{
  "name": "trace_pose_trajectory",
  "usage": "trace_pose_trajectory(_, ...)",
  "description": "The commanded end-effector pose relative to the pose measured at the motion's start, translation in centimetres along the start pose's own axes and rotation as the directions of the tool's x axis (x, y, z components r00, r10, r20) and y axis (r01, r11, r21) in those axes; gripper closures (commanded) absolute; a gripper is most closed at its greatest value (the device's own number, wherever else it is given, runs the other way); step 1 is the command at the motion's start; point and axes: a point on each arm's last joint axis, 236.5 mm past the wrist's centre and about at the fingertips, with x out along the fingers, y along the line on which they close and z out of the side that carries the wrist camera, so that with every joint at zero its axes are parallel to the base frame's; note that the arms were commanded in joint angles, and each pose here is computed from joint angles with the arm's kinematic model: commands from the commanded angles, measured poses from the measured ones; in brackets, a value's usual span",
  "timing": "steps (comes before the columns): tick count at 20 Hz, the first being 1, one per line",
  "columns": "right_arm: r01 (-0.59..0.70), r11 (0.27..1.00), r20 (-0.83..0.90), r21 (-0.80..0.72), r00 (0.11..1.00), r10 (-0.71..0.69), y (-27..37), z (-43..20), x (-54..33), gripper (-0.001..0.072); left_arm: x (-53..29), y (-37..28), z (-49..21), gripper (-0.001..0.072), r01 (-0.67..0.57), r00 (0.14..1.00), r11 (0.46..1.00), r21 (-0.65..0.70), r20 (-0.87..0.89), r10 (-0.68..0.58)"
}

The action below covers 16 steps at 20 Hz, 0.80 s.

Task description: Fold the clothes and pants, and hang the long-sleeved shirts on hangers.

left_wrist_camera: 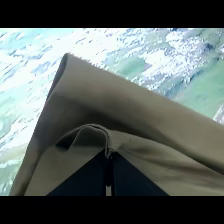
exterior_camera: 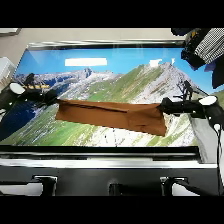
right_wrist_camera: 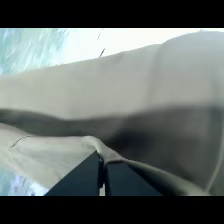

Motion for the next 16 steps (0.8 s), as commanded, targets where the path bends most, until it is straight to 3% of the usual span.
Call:
trace_pose_trajectory(1,0.022,0.999,-0.017,0.029,1.000,-0.021,-1.9,0.7,2.1,0.0685,3.6,-0.3,0.7,0.0697,-0.004,0.999,1.000,0.018,-0.044,0.005)
trace_pose_trajectory(2,0.022,0.999,-0.030,0.039,0.999,-0.021,-2.2,0.5,2.6,0.0677,4.3,-0.2,0.5,0.0695,-0.006,0.998,1.000,0.017,-0.058,0.007)
trace_pose_trajectory(3,0.015,0.999,-0.039,0.052,0.999,-0.013,-2.2,0.3,2.8,0.0589,4.6,-0.2,0.2,0.0683,-0.007,0.998,1.000,0.017,-0.069,0.008)
trace_pose_trajectory(5,-0.023,0.998,-0.051,0.053,0.998,0.025,-1.1,0.4,1.9,0.0532,4.0,-0.3,0.2,0.0455,-0.005,0.997,1.000,0.021,-0.078,0.007)
trace_pose_trajectory(8,-0.019,1.000,-0.084,-0.007,0.996,0.018,-0.9,1.4,-2.9,0.0218,0.2,0.0,0.7,0.0402,-0.043,0.991,0.997,0.070,-0.123,0.051)
trace_pose_trajectory(10,0.024,0.999,-0.075,0.028,0.997,-0.022,-3.2,1.7,-5.9,0.0096,-3.5,0.7,1.2,0.0385,-0.117,0.984,0.983,0.139,-0.119,0.134)
trace_pose_trajectory(13,0.048,0.996,-0.106,0.078,0.994,-0.039,-6.6,0.8,-6.9,0.0033,-8.4,0.6,1.9,0.0385,-0.185,0.979,0.964,0.192,-0.047,0.198)
trace_pose_trajectory(16,0.019,0.995,-0.169,0.099,0.986,-0.002,-7.7,-0.1,-4.7,0.0032,-11.3,-0.3,2.0,0.0386,-0.191,0.981,0.963,0.191,0.005,0.194)
